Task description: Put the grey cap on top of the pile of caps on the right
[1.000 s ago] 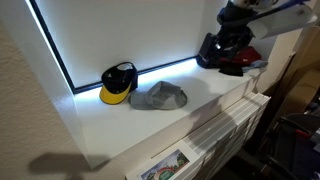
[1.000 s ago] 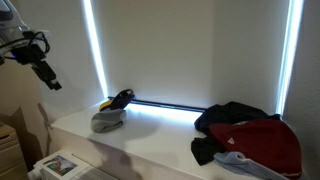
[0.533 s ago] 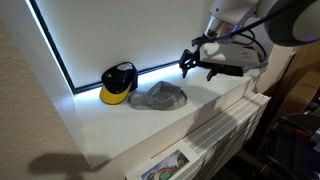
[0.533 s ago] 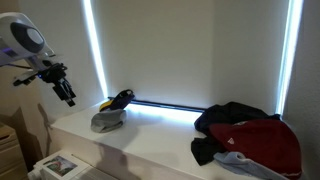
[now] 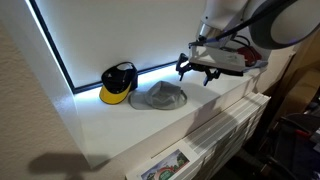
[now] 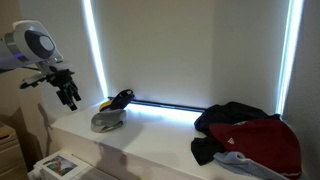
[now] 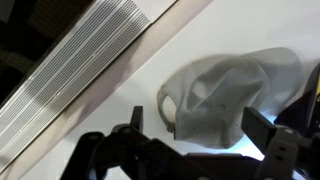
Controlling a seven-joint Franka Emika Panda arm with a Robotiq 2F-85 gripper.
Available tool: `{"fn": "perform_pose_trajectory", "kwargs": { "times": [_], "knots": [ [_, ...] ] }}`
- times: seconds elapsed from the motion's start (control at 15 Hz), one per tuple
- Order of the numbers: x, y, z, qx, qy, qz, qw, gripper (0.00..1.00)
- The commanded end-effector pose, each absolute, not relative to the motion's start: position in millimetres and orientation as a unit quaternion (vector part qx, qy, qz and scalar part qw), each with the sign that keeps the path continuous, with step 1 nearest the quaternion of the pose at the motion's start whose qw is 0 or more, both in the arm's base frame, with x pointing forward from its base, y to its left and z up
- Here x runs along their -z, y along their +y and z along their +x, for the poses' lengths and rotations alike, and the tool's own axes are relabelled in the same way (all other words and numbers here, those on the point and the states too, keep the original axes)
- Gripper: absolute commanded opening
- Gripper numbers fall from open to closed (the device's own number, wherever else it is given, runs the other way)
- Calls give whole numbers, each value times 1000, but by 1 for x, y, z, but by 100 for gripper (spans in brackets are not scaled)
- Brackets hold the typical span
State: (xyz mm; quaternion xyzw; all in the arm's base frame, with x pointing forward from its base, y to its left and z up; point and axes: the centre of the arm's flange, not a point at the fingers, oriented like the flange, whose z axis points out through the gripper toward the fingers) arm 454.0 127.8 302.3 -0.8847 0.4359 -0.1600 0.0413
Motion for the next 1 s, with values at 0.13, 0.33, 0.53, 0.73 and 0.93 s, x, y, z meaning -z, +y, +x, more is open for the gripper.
{"fn": "perform_pose_trajectory", "kwargs": {
  "times": [0.13,0.33,0.53,0.73,0.93],
  "knots": [
    [-279,169,484,151,525,-824,153,100],
    [-266,175,503,143,578,-776,206,100],
    [-286,160,494,137,591,-767,207,100],
    [-279,152,506,133,613,-748,219,100],
    [-274,168,530,153,609,-734,259,100]
  ]
}}
